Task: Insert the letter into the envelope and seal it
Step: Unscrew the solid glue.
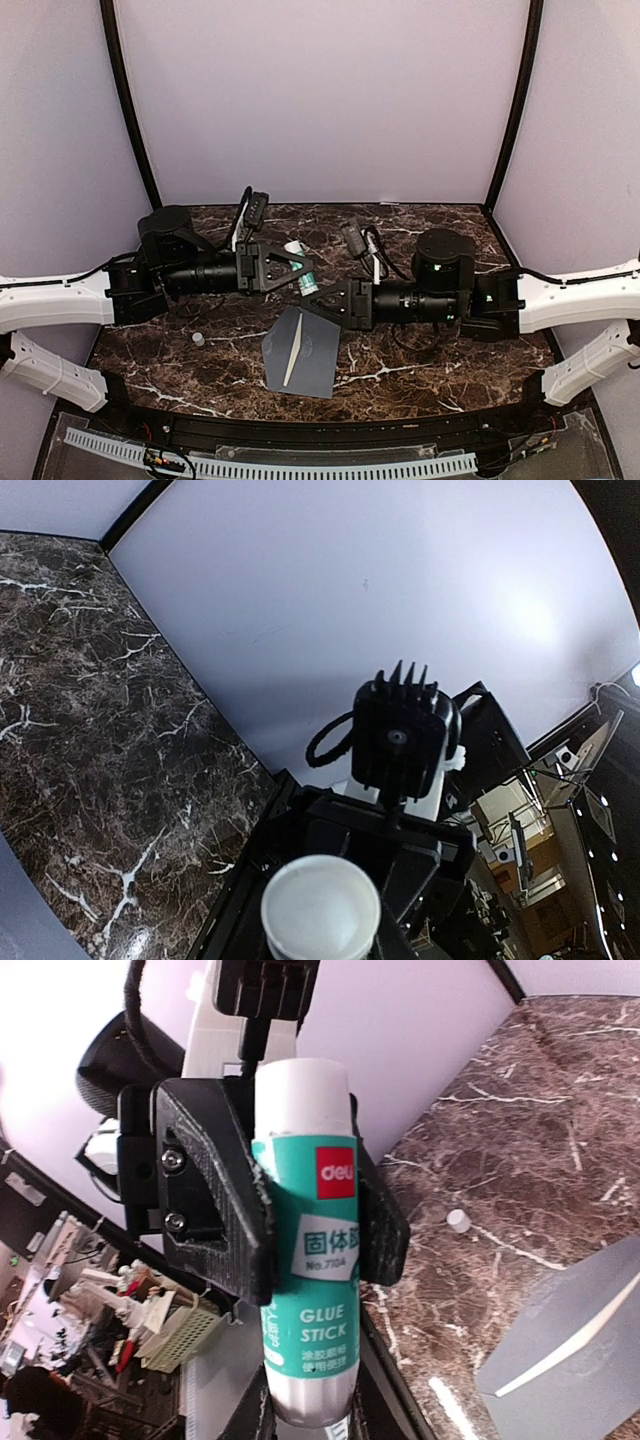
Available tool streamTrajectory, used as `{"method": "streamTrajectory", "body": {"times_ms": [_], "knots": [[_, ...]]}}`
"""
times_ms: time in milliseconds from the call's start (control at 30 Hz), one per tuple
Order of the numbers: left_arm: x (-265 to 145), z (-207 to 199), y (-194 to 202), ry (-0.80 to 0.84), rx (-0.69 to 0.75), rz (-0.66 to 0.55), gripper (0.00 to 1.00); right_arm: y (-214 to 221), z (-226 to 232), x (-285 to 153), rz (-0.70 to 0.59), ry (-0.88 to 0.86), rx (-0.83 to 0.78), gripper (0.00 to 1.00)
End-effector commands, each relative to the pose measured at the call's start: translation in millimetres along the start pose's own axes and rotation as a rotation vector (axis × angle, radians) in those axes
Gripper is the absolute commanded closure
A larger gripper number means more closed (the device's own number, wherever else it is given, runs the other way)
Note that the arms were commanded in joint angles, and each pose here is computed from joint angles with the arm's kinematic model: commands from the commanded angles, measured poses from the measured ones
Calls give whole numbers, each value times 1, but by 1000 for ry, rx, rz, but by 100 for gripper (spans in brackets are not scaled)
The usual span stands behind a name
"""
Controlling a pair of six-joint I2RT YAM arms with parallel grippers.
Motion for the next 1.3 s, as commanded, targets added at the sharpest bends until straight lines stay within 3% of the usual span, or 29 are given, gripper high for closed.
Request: {"method": "streamTrajectory", "body": {"times_ms": [0,300,533,833,1000,1267], "knots": [[-14,-42,6,218,134,52,100,-30,27,-13,-97,-241,82,99],[-28,-59,7,305,176,36,100,-28,39,-16,-68,-411,125,99],[-32,-61,-1,295,172,-18,100,-24,35,-13,-52,-407,142,96],[-26,-45,-22,100,148,-95,100,-36,25,-18,-78,-182,22,69],[-18,-18,-26,-110,40,-74,100,-34,15,-21,-74,3,-62,55],[-21,9,-21,-270,-47,-84,100,-22,7,-12,-45,239,-177,47]]}}
Point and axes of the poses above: each gripper's point midway between its finger pads, its own x axis out along the fingers, its own z axis along the line the jaws close on, y = z × x, the point moved 4 cm from there along -x, back along the fingers, and after that the axes turned 5 degrees about x, right-handed, at the moved point
